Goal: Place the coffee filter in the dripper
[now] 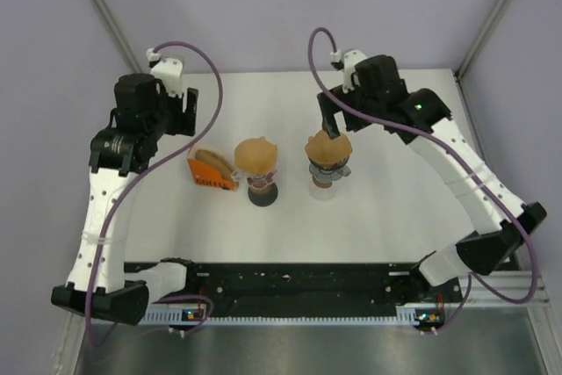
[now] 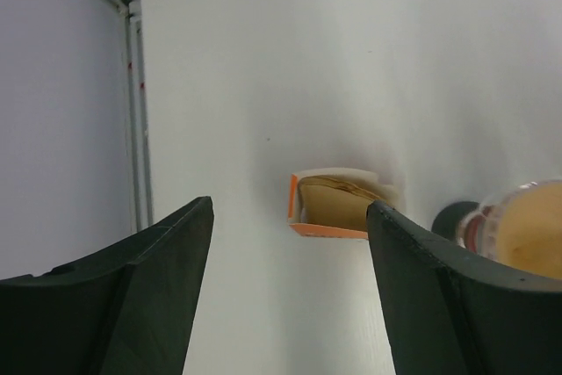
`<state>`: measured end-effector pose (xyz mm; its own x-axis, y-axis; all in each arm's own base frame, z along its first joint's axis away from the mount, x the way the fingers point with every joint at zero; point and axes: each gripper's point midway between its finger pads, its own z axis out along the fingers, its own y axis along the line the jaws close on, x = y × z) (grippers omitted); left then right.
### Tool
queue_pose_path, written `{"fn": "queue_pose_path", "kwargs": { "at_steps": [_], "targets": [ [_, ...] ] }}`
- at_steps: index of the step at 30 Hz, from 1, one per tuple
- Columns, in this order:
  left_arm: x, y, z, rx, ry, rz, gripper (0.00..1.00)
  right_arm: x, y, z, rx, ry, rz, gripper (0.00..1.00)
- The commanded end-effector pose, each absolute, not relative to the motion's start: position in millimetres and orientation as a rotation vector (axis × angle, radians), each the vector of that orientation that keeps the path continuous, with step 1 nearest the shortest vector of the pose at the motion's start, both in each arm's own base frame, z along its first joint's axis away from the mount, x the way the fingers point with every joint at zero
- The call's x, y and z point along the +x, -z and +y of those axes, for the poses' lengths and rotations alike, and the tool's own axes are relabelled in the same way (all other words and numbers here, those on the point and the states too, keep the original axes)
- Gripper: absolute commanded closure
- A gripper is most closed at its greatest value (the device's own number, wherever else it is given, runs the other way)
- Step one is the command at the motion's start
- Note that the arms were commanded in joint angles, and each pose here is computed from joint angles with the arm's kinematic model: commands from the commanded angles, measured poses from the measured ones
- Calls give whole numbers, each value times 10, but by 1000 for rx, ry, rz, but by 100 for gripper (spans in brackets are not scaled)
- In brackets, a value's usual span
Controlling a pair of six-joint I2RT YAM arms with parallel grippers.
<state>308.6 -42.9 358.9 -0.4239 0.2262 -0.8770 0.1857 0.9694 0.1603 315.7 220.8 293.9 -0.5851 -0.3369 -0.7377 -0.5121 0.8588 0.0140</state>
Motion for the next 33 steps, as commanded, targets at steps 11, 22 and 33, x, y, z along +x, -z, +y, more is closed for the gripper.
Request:
{"fn": "queue_pose_path", "kwargs": {
  "at_steps": [11, 22, 33],
  "targets": [
    [3770, -3030, 796, -187, -120, 1901, 19, 3868, -3431, 485, 165, -338, 1790, 1],
    [3703, -2303, 973, -209, -147, 1794, 17, 4064, -2060, 104, 217, -136, 1882, 1],
    [3654, -1935, 746, -236, 8, 1782, 15, 3997, -1553, 128, 151, -123, 1890, 1]
  ]
}}
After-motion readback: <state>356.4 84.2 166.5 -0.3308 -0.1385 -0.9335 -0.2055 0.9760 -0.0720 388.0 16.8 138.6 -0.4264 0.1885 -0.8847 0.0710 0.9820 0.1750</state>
